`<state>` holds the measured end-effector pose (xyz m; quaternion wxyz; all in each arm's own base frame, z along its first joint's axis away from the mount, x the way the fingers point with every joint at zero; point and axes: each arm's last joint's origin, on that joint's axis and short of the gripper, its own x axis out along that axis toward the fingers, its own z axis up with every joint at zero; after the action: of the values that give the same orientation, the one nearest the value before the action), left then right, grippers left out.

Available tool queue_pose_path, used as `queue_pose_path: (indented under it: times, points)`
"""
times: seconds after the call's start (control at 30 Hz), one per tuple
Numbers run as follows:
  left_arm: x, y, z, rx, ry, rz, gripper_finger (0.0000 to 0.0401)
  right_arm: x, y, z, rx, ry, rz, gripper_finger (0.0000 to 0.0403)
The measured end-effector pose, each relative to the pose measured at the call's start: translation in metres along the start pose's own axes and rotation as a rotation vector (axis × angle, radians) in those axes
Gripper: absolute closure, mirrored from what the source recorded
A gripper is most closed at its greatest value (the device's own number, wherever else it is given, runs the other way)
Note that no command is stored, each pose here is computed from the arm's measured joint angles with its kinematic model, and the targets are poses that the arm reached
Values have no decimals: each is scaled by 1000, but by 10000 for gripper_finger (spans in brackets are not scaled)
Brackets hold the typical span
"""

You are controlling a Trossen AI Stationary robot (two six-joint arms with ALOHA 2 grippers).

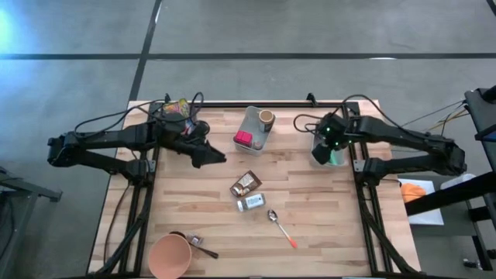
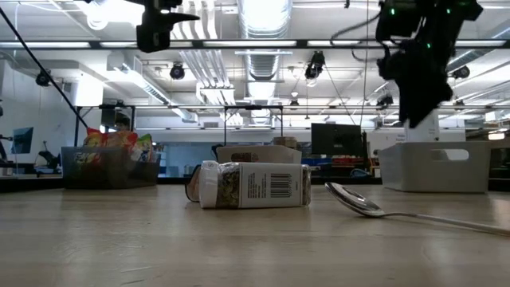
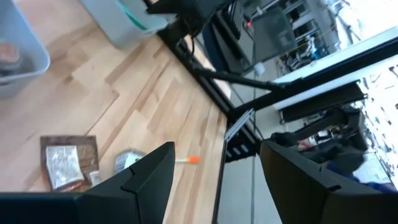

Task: Pick & Place Food Item
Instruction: Put the white seasoning bottle into the left gray bin

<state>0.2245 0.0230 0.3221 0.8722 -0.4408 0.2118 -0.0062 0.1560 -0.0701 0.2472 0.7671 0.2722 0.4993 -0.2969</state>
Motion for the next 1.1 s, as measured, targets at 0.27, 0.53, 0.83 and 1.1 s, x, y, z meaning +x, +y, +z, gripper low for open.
queue_pose_path:
  times: [0.27,0.53,0.83,1.1]
  points:
    - [6,-13,-17,251,29,-4,162,-38,27,19,-167,-99,151,143]
    - [24,-31,-56,542,-11,182,162,-48,50,27,-245,-131,205,143]
    - [70,-31,-110,591,142,278,162,-36,83,26,-371,-151,325,143]
    - [101,-24,-152,616,188,372,162,-26,121,18,-483,-109,383,143]
